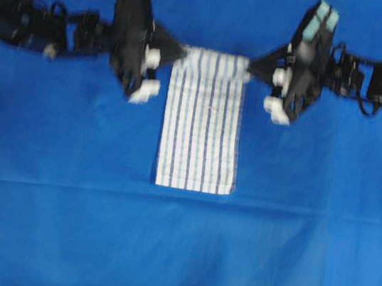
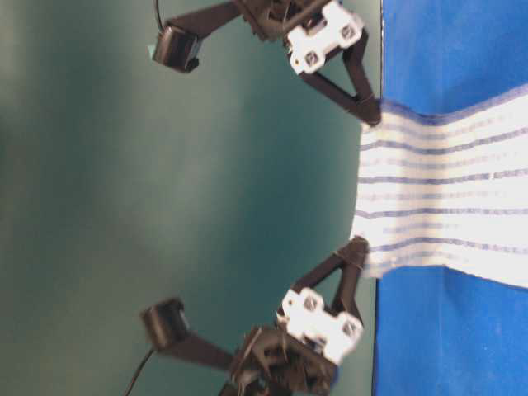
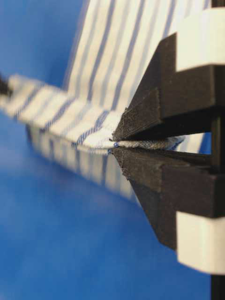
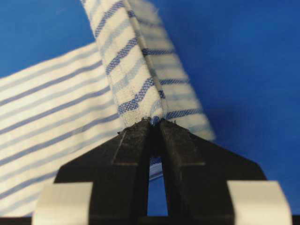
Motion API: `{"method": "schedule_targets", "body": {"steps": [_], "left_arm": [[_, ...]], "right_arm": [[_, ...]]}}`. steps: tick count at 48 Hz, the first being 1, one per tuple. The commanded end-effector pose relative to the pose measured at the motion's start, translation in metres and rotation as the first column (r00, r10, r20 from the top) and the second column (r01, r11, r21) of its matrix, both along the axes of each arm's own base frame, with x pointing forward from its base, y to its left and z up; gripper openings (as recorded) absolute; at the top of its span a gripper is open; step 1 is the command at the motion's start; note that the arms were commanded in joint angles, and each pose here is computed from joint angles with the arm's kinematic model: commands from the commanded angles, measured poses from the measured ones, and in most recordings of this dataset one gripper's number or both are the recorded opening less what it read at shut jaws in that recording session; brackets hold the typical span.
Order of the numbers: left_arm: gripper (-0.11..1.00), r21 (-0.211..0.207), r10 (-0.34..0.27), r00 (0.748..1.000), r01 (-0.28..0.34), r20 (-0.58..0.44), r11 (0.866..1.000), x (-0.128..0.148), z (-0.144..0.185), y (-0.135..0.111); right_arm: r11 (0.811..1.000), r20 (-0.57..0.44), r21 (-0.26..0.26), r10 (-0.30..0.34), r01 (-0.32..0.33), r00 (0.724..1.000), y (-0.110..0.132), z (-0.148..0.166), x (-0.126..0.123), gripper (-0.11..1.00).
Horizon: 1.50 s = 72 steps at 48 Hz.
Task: Fold the blue towel.
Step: 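Fold the top end down onto the bottom half and lower it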
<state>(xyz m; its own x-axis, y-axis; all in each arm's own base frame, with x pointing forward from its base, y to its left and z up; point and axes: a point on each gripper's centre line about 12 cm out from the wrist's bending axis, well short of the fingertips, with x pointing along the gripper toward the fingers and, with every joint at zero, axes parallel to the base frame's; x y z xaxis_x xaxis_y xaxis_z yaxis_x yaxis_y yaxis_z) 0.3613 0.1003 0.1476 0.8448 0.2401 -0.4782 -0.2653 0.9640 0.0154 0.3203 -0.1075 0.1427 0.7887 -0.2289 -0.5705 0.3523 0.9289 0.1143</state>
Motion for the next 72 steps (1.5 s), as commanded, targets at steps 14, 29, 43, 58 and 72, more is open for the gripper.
{"method": "schedule_targets", "body": {"steps": [14, 29, 43, 58, 72], "left_arm": [[0.03, -0.022, -0.184, 0.983, 0.185, 0.020, 0.983, -0.007, 0.001, -0.076], [0.03, -0.029, -0.328, 0.945, 0.327, -0.005, 0.944, -0.010, -0.009, -0.128], [0.03, -0.032, -0.360, 0.933, 0.360, -0.009, 0.933, -0.008, -0.026, -0.142], [0.03, -0.041, -0.354, 0.935, 0.353, -0.019, 0.935, -0.008, -0.037, -0.142], [0.03, -0.079, -0.313, 0.949, 0.309, -0.033, 0.948, -0.007, -0.045, -0.133]], "right_arm": [[0.989, -0.031, 0.031, 0.145, -0.144, 0.989, 0.059, -0.001, 0.005, 0.08], [0.978, -0.080, 0.065, 0.203, -0.198, 0.976, 0.087, -0.008, 0.004, 0.08], [0.971, -0.090, 0.072, 0.235, -0.229, 0.968, 0.099, -0.009, 0.006, 0.08], [0.971, -0.134, 0.101, 0.229, -0.217, 0.964, 0.103, -0.019, 0.005, 0.08], [0.969, -0.160, 0.135, 0.229, -0.209, 0.960, 0.110, -0.031, 0.011, 0.09]]}}
